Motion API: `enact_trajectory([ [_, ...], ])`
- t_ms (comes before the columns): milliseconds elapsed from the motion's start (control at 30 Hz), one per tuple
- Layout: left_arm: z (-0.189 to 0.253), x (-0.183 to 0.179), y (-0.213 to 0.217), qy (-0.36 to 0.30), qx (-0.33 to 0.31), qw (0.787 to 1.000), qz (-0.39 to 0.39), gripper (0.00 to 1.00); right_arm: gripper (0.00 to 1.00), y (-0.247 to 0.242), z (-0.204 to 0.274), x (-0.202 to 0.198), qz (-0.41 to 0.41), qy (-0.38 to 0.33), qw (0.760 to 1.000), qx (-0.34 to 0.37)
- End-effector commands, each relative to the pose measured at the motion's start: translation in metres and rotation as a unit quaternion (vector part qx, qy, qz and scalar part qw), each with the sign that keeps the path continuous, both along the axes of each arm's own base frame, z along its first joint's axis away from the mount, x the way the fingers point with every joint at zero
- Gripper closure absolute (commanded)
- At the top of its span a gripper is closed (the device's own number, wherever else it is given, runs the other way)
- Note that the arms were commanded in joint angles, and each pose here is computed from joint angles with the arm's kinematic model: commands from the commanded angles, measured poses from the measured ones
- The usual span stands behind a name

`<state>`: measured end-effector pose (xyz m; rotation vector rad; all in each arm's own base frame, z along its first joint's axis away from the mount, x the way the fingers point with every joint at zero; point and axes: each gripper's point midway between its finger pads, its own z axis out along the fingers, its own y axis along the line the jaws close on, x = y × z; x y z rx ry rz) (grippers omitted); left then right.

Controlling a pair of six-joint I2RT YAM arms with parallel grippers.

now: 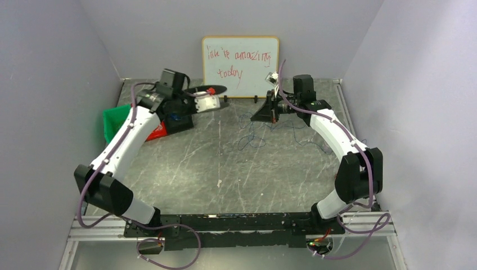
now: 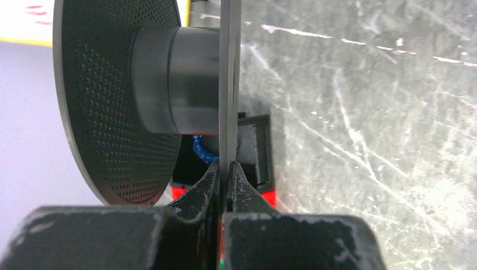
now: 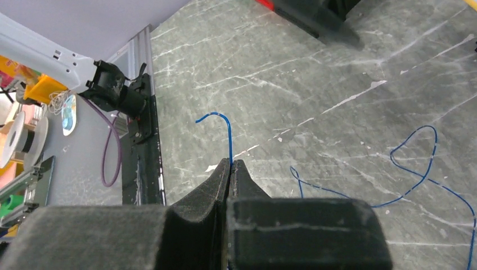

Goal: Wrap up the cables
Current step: Pick up the cable reel from the corner of the board.

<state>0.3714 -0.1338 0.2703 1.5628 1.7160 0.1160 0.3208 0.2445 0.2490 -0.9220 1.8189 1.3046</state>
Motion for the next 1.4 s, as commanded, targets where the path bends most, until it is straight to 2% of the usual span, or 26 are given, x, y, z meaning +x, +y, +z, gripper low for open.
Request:
enact_trajectory([
  [0,0.018,0.013,-0.018,-0.049,-0.008,0.998,0.024,0.98,1.0,0.0,0.015,0.005,0.002,-0.018,1.0,0.003],
  [200,-0.001,-0.021,-0.057,0.025,-0.016,0.999,-0.026,0.98,1.0,-0.008,0.006,0.018,-0.035,-0.07,0.996,-0.036],
  [533,-0.021,-0.061,-0.085,0.097,0.004,0.992,-0.082,0.98,1.0,-0.011,0.001,0.016,-0.032,-0.079,0.995,-0.05],
  [700,-0.022,-0.069,-0.093,0.107,0.01,0.99,-0.096,0.98,1.0,-0.012,-0.005,0.016,-0.027,-0.079,0.995,-0.063],
  [967,-0.013,-0.069,-0.103,0.103,-0.003,0.99,-0.097,0.98,1.0,-0.008,-0.02,-0.004,0.024,-0.068,0.994,-0.087],
  [1167,-0.015,-0.074,-0.109,0.109,0.005,0.988,-0.109,0.98,1.0,-0.006,-0.029,0.0,0.015,-0.065,0.993,-0.1],
  [1367,-0.014,-0.071,-0.11,0.1,0.012,0.989,-0.106,0.98,1.0,-0.004,-0.035,-0.01,0.043,-0.054,0.992,-0.109],
])
